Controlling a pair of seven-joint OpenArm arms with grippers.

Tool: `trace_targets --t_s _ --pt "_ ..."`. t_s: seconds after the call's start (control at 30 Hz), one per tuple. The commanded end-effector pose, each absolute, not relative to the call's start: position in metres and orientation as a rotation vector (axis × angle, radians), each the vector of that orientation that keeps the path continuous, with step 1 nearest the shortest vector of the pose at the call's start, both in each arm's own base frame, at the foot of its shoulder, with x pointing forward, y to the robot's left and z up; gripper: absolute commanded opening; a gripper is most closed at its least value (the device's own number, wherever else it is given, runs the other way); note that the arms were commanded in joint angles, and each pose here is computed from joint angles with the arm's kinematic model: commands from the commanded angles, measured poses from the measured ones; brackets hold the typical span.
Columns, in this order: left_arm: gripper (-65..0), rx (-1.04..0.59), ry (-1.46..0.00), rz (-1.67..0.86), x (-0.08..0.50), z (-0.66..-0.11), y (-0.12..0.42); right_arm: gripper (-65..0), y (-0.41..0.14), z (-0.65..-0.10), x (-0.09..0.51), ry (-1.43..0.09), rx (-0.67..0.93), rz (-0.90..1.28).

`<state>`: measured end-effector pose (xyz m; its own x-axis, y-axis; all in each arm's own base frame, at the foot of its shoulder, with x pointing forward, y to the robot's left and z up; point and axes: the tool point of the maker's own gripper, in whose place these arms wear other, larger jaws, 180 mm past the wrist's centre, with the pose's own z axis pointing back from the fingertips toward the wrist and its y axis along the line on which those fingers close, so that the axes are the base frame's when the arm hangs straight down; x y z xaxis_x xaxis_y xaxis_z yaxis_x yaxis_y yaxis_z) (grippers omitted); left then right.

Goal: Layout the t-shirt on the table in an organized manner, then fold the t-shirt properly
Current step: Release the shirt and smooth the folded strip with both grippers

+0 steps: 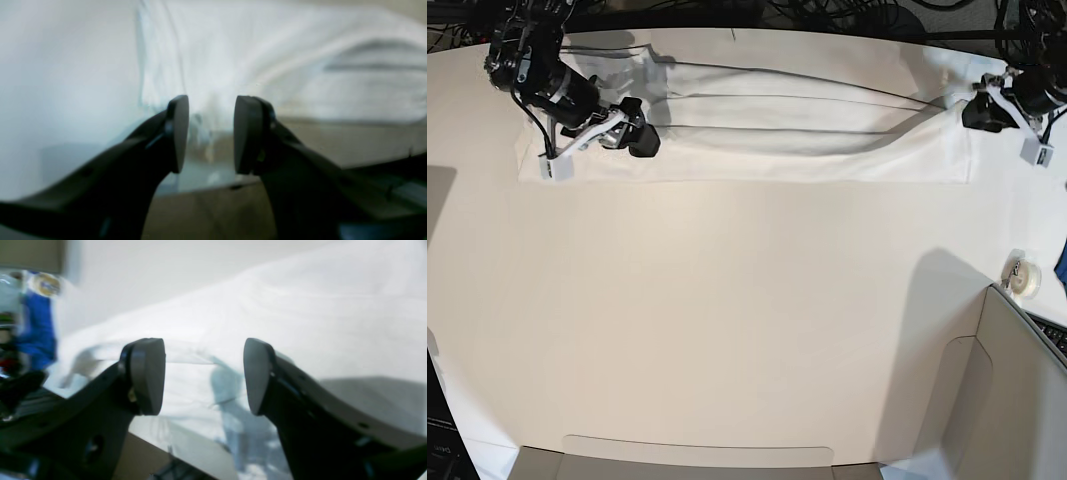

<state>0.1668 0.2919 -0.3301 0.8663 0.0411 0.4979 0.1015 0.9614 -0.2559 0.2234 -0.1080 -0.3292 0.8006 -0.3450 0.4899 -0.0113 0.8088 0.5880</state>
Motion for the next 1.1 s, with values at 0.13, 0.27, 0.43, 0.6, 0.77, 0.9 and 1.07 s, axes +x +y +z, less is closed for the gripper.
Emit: trace_targets --t_s 0.13,0.27,0.43,0.6,0.77,0.9,1.07 --pt "-53.3 -0.359 -0.500 -0.060 0.149 -0.338 0.262 -28.6 -0.106 -0.326 0.238 -0.673 0.534 -0.147" --pt "-64.6 -0.356 -0.463 -0.109 0.147 -0.358 0.242 -28.6 -0.110 -0.330 0.241 -0.674 0.466 -0.132" --pt "-65.0 -0.291 -0.386 -0.186 0.135 -0.401 0.230 -28.6 -0.113 -0.333 0.242 -0.671 0.441 -0.126" --pt "-65.0 -0.238 -0.383 -0.163 0.149 -0.417 0.229 -28.6 -0.115 -0.333 0.242 -0.671 0.432 -0.123" --pt "-65.0 -0.220 -0.392 -0.153 0.154 -0.415 0.235 -28.6 -0.115 -0.333 0.242 -0.671 0.431 -0.121" --pt "-65.0 -0.190 -0.422 -0.127 0.162 -0.407 0.249 -28.6 -0.115 -0.333 0.241 -0.669 0.430 -0.120" --pt "-65.0 -0.154 -0.423 -0.136 0.164 -0.402 0.263 -28.6 -0.115 -0.334 0.241 -0.668 0.430 -0.121"
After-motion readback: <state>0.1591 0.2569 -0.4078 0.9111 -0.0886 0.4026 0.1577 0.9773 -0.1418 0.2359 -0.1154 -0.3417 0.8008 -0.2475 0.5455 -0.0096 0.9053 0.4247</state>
